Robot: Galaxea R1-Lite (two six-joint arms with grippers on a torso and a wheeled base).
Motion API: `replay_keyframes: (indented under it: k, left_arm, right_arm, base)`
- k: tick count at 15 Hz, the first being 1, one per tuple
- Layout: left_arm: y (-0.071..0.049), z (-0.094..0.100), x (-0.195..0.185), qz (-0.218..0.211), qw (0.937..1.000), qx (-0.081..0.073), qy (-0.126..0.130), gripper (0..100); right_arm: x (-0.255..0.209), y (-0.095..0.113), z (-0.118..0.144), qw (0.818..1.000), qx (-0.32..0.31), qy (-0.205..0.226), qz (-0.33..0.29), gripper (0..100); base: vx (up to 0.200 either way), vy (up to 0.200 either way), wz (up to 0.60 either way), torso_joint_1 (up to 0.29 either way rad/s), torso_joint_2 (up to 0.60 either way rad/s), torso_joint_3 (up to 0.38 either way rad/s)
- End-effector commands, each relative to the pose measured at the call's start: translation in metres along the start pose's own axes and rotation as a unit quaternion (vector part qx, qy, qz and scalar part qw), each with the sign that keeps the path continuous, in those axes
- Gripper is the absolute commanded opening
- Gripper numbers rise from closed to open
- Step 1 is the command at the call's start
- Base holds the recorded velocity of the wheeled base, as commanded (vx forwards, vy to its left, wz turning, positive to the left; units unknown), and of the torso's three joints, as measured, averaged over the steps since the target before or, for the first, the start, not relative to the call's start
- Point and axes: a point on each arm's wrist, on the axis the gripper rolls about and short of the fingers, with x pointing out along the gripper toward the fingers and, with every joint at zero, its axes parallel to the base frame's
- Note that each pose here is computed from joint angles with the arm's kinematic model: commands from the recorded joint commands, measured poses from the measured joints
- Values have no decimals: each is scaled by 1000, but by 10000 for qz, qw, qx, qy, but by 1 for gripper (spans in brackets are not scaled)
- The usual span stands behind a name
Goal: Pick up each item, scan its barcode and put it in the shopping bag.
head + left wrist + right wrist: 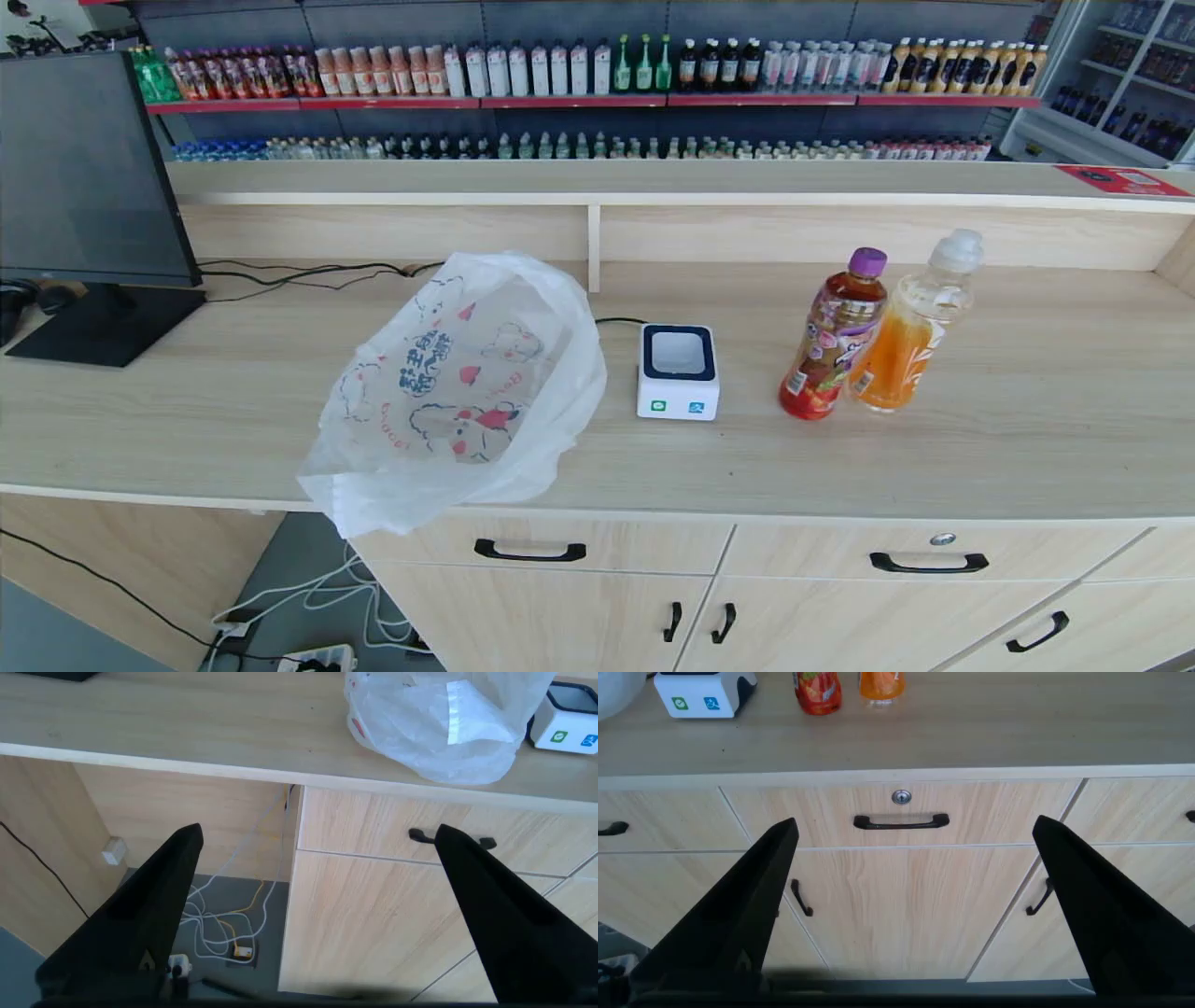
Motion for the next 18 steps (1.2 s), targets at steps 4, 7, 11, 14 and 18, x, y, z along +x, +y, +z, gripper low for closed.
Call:
replay_keyframes:
  k: [4, 7, 11, 14, 18]
  left_arm:
    - [0, 0, 0, 4, 10000, -1, -2, 100]
    - [0, 0, 0, 4, 10000, -1, -2, 100]
    - [0, 0, 0, 4, 10000, -1, -2, 100]
    - [0, 0, 0, 4, 10000, -1, -2, 100]
    - [0, 0, 0, 4, 10000, 7, -2, 100]
  right_arm:
    - [0, 0, 0, 10000, -2, 6, 1, 100]
    - [0, 0, 0, 10000, -9, 6, 1, 100]
    - [0, 0, 0, 10000, 37, 6, 1, 100]
    - [0, 0, 0, 9999, 30, -9, 108, 100]
    - [-2, 2, 11, 9983, 51, -368, 446, 100]
  base:
    - [0, 0, 0, 0, 0, 0]
    - [0, 0, 0, 0, 0, 0]
    - [0, 0, 0, 0, 0, 0]
    - [0, 0, 0, 0, 0, 0]
    - [0, 0, 0, 0, 0, 0]
